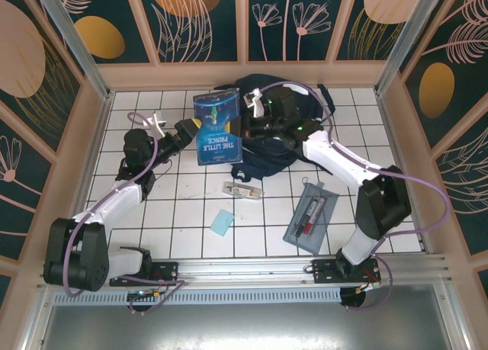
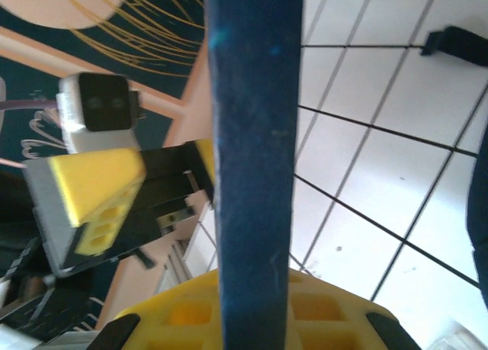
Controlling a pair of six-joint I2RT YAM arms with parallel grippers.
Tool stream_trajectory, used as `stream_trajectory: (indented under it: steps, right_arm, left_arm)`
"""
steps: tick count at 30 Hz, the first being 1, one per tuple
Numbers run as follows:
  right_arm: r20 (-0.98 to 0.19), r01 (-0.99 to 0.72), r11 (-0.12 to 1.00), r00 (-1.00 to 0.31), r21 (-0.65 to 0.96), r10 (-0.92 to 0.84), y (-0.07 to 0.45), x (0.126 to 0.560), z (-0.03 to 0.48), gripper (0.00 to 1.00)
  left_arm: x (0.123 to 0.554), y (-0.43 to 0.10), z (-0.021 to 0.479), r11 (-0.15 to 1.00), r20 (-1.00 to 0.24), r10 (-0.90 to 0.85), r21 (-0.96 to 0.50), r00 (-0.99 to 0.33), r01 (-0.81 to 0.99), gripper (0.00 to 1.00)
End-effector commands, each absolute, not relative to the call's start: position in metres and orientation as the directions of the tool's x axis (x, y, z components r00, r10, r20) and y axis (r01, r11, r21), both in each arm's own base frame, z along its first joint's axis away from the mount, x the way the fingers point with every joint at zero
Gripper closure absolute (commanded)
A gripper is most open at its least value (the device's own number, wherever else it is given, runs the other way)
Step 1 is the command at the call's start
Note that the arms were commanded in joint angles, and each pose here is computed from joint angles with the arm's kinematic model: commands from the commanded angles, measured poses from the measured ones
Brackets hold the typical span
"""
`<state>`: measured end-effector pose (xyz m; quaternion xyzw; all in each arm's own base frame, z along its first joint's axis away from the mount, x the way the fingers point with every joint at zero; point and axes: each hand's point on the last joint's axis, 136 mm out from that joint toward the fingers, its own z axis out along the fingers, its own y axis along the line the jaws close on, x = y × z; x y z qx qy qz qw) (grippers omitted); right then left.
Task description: Pack the student bag
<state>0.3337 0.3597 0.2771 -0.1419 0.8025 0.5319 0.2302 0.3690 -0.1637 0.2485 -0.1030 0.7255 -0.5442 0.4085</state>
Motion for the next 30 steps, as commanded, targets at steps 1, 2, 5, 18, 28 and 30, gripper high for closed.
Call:
stream_trajectory:
  steps: [1,2,5,18,28,30]
  right_arm:
    - [-0.579,-0.555,0.270,-0.815,0.787,0.010,0.355,0.317,0.318,1.00]
    - [-0.579,-0.557,0.260,-0.815,0.789,0.010,0.354,0.316,0.320,1.00]
    - [-0.572,-0.556,0.222,-0.820,0.801,0.008,0.356,0.313,0.320,1.00]
    - [-0.542,-0.514,0.276,-0.840,0.812,0.029,0.350,0.329,0.292,1.00]
    - [-0.470,-0.362,0.382,-0.848,0.850,0.244,0.321,0.339,0.273,0.01]
    - [-0.427,-0.326,0.336,-0.855,0.883,0.293,0.318,0.329,0.268,0.01]
  left_arm:
    - [0.354,-0.185,0.294,0.235,-0.534,-0.533,-0.839,-0.656,0.491,0.02]
    - [0.349,-0.189,0.301,0.204,-0.539,-0.524,-0.831,-0.659,0.517,0.02]
    - [0.341,-0.203,0.309,0.174,-0.562,-0.478,-0.814,-0.675,0.554,0.02]
    - [0.337,-0.209,0.303,0.211,-0.563,-0.469,-0.819,-0.680,0.533,1.00]
    - [0.377,-0.167,0.327,0.175,-0.384,-0.776,-0.893,-0.500,0.413,1.00]
    - [0.380,-0.161,0.339,0.138,-0.344,-0.820,-0.894,-0.457,0.426,1.00]
